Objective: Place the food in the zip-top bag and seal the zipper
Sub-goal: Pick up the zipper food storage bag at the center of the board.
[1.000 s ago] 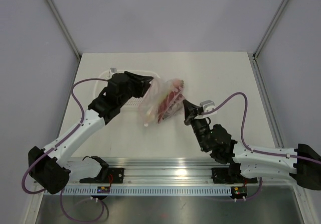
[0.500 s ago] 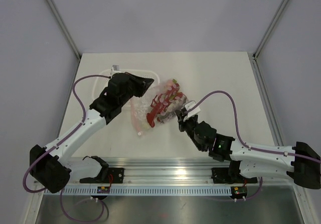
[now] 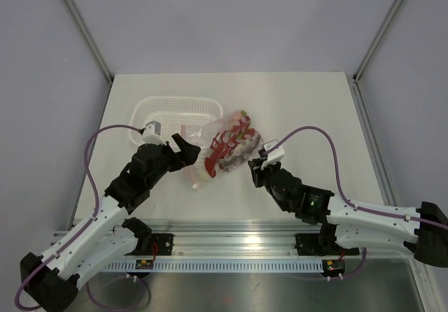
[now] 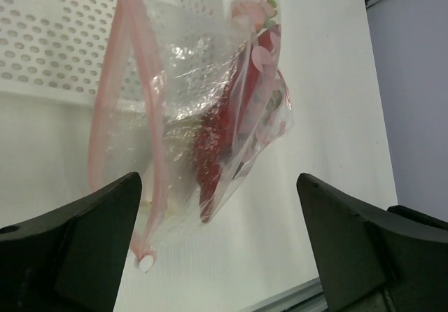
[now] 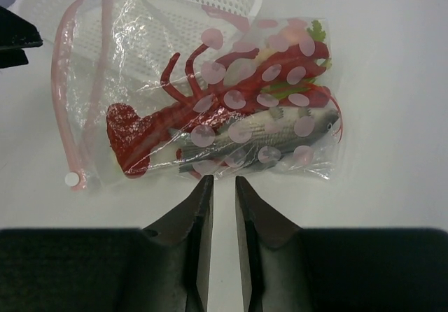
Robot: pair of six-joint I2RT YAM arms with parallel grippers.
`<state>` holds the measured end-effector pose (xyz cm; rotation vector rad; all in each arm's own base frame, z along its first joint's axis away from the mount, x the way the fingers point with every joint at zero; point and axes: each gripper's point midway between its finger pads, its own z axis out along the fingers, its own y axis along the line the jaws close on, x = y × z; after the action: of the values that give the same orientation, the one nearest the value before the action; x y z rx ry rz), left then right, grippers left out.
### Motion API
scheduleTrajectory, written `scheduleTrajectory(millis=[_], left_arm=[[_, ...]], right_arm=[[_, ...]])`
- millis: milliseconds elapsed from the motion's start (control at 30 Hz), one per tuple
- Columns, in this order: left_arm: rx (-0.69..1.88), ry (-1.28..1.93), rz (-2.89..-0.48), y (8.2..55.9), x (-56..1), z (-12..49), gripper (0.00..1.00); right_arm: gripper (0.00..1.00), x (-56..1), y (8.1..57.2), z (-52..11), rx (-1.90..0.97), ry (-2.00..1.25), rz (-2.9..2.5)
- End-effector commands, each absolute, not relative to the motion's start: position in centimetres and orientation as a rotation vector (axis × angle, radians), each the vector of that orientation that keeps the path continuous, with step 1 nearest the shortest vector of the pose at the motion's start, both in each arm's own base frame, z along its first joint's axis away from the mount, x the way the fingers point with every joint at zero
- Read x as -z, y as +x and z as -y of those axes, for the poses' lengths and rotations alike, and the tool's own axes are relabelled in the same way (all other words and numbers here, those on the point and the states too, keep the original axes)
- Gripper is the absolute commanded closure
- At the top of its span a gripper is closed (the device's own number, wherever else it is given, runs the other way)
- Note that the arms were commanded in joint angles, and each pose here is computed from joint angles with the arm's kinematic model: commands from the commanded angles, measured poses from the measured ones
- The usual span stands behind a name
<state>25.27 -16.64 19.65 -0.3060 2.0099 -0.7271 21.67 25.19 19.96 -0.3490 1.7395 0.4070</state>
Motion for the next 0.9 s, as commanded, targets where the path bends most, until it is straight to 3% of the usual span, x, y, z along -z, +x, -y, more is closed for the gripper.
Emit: scheduleTrajectory(millis=[0,100,333,667,767,867], left_arm=[[0.666,-0.237,-1.912,25.9,-20.6,15.6,0.01],[0.632,-0.152,-1.959,26.0,-19.3,16.0,0.04],[0.599,-0.103,-2.094,26.7,-15.2,17.2,0.33],[0.761,-0.080,-2.153,25.2,-12.9,19.4,0.44],[0.825,-0.082,-2.188,24.3,-12.1,20.1,0.46],[0.873,-0.089,-2.211,23.5,-11.7,20.5,0.59]], right_arm=[[0.74,-20.7,21.5,-25.4,-0.446,-0.326,-1.754],[0.65,-20.8,21.5,-25.5,-0.443,-0.334,-1.764],[0.56,-21.1,21.3,-25.1,-0.457,-0.318,-1.767],[0.54,-20.8,21.3,-25.2,-0.450,-0.324,-1.776],[0.43,-21.0,21.3,-25.6,-0.452,-0.333,-1.776],[0.38,-21.3,21.4,-25.6,-0.450,-0.339,-1.773]])
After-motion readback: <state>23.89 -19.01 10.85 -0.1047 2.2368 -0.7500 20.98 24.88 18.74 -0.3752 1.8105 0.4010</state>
